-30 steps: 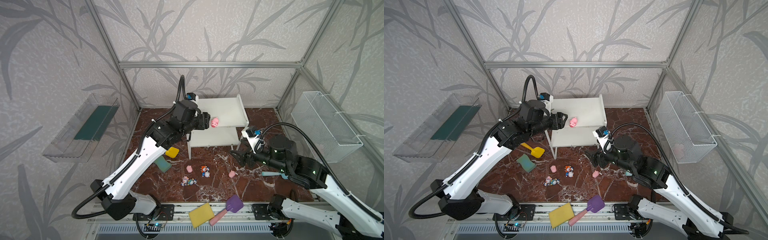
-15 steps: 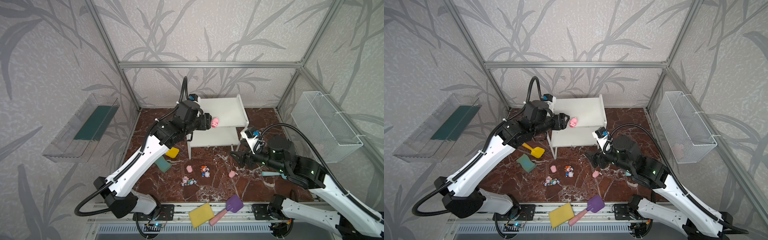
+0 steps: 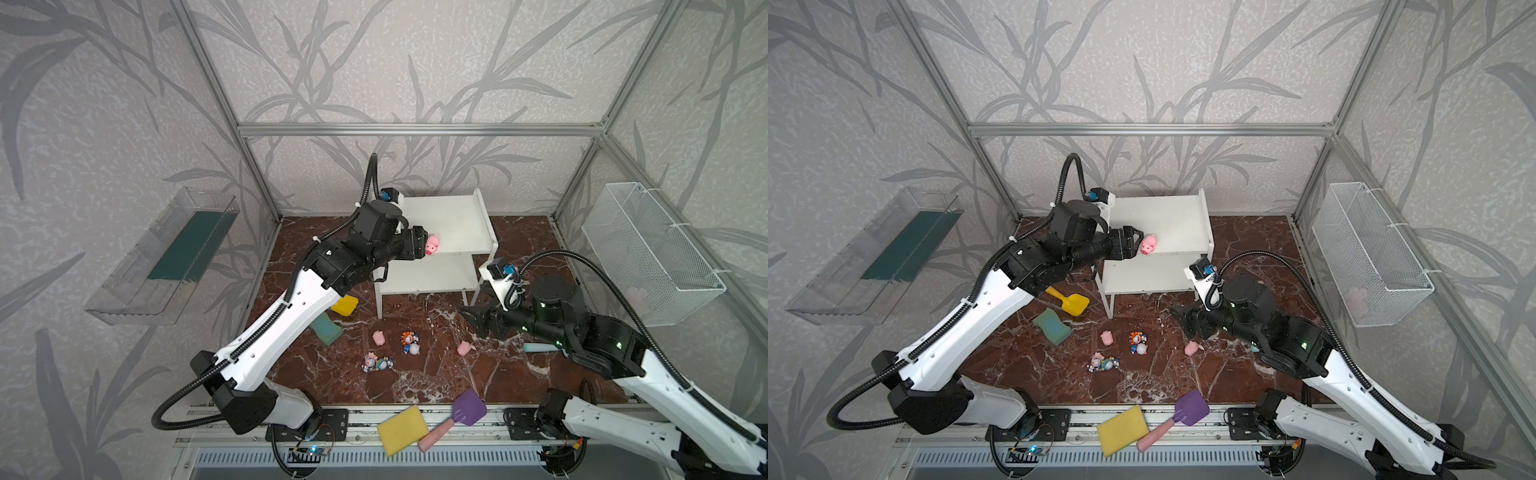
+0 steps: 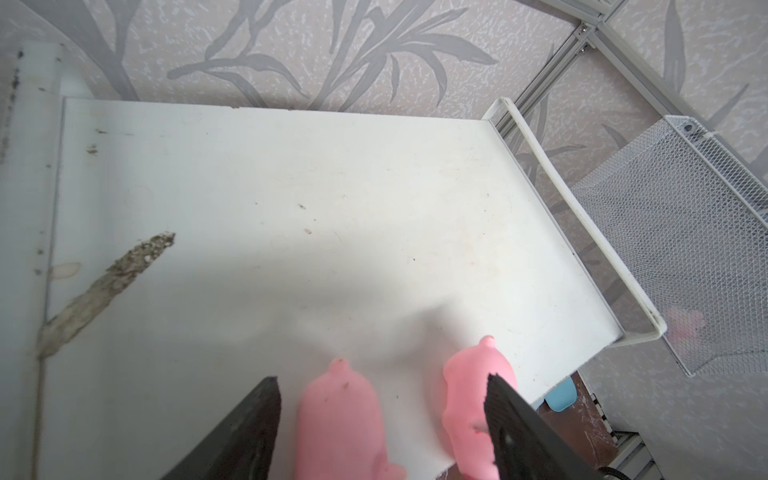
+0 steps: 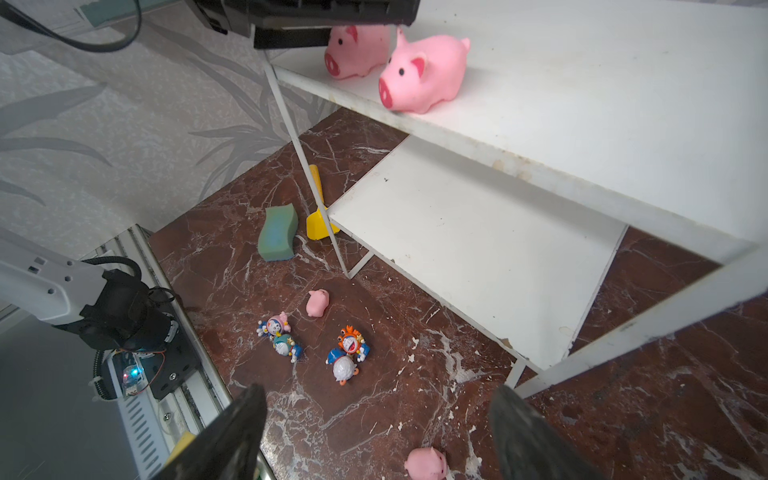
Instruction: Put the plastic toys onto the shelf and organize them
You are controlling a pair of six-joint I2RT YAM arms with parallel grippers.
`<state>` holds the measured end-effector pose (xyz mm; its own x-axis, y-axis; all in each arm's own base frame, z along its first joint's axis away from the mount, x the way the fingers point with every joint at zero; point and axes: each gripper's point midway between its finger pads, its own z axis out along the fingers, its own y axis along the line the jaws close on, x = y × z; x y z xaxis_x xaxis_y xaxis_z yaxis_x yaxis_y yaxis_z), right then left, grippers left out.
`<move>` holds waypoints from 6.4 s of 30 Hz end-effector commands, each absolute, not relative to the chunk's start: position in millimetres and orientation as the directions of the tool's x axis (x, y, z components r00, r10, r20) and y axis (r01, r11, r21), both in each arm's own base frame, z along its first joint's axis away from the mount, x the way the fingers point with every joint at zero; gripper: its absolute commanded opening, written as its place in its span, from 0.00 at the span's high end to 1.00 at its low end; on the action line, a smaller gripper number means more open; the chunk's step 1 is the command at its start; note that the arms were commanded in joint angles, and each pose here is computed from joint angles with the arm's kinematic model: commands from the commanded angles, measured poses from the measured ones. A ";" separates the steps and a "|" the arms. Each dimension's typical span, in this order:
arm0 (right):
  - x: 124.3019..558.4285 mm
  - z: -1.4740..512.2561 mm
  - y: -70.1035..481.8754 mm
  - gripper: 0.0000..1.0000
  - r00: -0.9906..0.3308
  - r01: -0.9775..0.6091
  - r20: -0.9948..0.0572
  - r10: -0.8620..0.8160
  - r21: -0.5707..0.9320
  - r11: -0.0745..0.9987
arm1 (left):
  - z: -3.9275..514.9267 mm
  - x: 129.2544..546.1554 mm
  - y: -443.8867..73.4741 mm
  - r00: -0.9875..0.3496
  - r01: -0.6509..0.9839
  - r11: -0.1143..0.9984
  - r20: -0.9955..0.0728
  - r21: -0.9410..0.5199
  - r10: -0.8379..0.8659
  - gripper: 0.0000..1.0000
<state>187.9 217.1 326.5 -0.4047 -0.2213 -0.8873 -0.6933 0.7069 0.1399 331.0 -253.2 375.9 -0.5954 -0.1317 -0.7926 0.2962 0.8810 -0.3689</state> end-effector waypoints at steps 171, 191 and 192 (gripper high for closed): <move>157.7 20.7 198.2 0.73 -0.901 -0.314 -0.400 -0.166 0.342 0.886 | 251.9 169.0 -168.1 -0.518 0.646 0.698 -0.849 -0.309 0.104 0.01; 135.3 38.5 223.2 0.38 -0.850 -0.440 -0.450 -0.274 0.318 0.840 | 245.1 165.9 -179.5 -0.561 0.665 0.659 -0.818 -0.352 0.130 0.01; 134.1 37.9 227.5 0.36 -0.850 -0.440 -0.449 -0.276 0.317 0.840 | 244.8 165.6 -179.5 -0.562 0.665 0.658 -0.816 -0.353 0.131 0.01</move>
<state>128.2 214.5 28.8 -0.8610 -0.2873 -0.4198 -0.4360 0.8419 0.3180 167.7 -175.8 242.9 -0.5654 0.1299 -0.8145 0.6494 0.6790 -0.3425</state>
